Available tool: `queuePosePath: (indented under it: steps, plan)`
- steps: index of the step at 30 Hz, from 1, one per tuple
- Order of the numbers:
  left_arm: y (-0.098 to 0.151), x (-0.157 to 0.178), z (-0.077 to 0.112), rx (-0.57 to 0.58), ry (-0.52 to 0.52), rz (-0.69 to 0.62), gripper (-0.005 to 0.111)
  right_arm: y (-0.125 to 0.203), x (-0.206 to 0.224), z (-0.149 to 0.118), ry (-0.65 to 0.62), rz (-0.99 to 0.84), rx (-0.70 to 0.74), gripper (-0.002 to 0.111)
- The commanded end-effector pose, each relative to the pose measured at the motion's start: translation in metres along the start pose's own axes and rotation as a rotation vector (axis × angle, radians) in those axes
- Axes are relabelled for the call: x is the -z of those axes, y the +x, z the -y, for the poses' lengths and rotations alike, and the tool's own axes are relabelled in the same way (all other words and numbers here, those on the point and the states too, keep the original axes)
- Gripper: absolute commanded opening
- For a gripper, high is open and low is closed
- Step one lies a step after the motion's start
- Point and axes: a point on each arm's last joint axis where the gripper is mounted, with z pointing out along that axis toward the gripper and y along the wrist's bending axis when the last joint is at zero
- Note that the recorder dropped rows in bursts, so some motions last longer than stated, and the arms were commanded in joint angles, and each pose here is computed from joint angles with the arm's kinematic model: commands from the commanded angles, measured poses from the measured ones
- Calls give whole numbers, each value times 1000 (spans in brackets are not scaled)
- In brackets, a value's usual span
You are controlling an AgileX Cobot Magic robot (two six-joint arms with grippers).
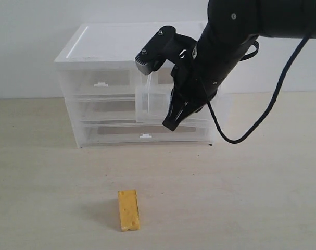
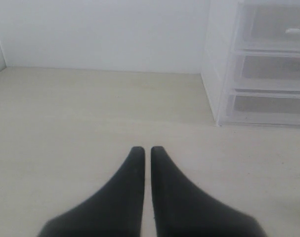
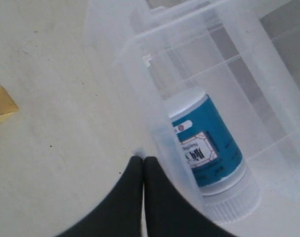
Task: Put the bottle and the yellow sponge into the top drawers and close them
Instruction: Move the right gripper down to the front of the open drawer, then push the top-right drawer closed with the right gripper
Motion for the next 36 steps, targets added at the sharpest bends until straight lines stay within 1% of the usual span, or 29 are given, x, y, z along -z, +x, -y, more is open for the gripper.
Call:
queuePosePath:
  steps: [1, 2, 4, 6, 7, 10, 11, 12, 13, 14, 15, 16, 19, 20, 22, 25, 36]
  plan:
    - [1, 0, 0, 3, -1, 2, 4, 2, 6, 23, 117, 18, 63, 0]
    - [1, 0, 0, 3, -1, 2, 4, 3, 7, 21, 96, 7, 73, 0]
    - [1, 0, 0, 3, -1, 2, 4, 5, 16, 11, -8, 4, 108, 0]
    - [1, 0, 0, 3, -1, 2, 4, 6, 29, -8, -223, 22, 238, 0]
    - [1, 0, 0, 3, -1, 2, 4, 7, 35, -16, -307, 36, 295, 0]
    - [1, 0, 0, 3, -1, 2, 4, 3, 49, -21, -356, 111, 334, 1]
    - [1, 0, 0, 3, -1, 2, 4, 0, 55, -21, -353, 142, 353, 5]
    - [1, 0, 0, 3, -1, 2, 4, -3, 61, -19, -342, 167, 359, 11]
    - [1, 0, 0, 3, -1, 2, 4, -11, 70, -15, -304, 215, 357, 30]
    - [1, 0, 0, 3, -1, 2, 4, -15, 73, -11, -280, 245, 348, 42]
    - [1, 0, 0, 3, -1, 2, 4, -19, 69, -6, -226, 254, 365, 65]
    - [1, 0, 0, 3, -1, 2, 4, -19, 62, -2, -196, 230, 390, 73]
    - [1, 0, 0, 3, -1, 2, 4, -21, 44, -1, -215, 199, 384, 64]
    - [1, 0, 0, 3, -1, 2, 4, -24, 39, 0, -207, 204, 381, 63]
    - [1, 0, 0, 3, -1, 2, 4, -31, 32, 5, -183, 214, 384, 64]
    - [1, 0, 0, 3, -1, 2, 4, -35, 26, 9, -193, 180, 379, 64]
    - [1, 0, 0, 3, -1, 2, 4, -33, 4, 9, -215, 128, 416, 63]
